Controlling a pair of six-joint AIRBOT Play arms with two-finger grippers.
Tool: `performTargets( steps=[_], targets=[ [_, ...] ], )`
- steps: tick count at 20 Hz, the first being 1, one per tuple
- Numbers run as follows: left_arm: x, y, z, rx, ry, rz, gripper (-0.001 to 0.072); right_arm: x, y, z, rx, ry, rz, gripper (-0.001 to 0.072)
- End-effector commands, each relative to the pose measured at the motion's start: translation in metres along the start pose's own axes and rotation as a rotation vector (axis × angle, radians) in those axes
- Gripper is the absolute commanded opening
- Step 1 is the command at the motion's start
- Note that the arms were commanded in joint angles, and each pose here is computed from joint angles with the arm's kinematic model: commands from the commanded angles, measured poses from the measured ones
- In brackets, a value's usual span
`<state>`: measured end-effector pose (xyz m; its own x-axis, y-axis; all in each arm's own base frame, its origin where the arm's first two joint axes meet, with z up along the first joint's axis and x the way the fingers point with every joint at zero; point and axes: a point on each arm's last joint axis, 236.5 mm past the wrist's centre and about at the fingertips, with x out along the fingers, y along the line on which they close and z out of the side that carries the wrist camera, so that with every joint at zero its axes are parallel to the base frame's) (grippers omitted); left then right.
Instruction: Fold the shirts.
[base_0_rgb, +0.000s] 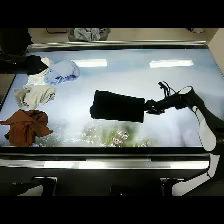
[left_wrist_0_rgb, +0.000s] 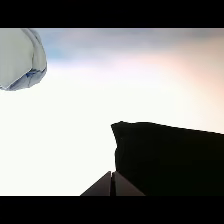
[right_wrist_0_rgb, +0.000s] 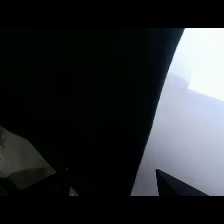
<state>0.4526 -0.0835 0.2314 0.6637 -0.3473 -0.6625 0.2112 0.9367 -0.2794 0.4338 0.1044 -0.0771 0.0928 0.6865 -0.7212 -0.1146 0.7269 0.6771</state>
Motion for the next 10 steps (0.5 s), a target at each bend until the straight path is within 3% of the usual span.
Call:
performTargets(
  steps=[1,2,3,4,10],
  targets=[
    [0.002,-0.007,-0.001,0.010,0.003,-0.011,0.0031,0.032,0.005,0.011,0.038,-0.064,0.050,0.0581],
    [0.002,-0.008,-0.001,0.011,0.004,-0.013,0.0031,0.037,0.005,0.016,0.040,-0.080,0.048,0.0519],
    [0.002,-0.009,-0.002,0.011,0.005,-0.014,0.0031,0.038,0.003,0.022,0.041,-0.106,0.036,0.0333],
    [0.003,-0.010,-0.002,0.004,0.006,-0.015,0.0030,0.036,0.006,0.028,0.039,-0.128,0.045,0.0036],
    [0.004,-0.009,-0.002,0.002,0.008,-0.015,0.0031,-0.073,-0.004,0.086,-0.082,-0.337,0.073,0.0040]
  ],
)
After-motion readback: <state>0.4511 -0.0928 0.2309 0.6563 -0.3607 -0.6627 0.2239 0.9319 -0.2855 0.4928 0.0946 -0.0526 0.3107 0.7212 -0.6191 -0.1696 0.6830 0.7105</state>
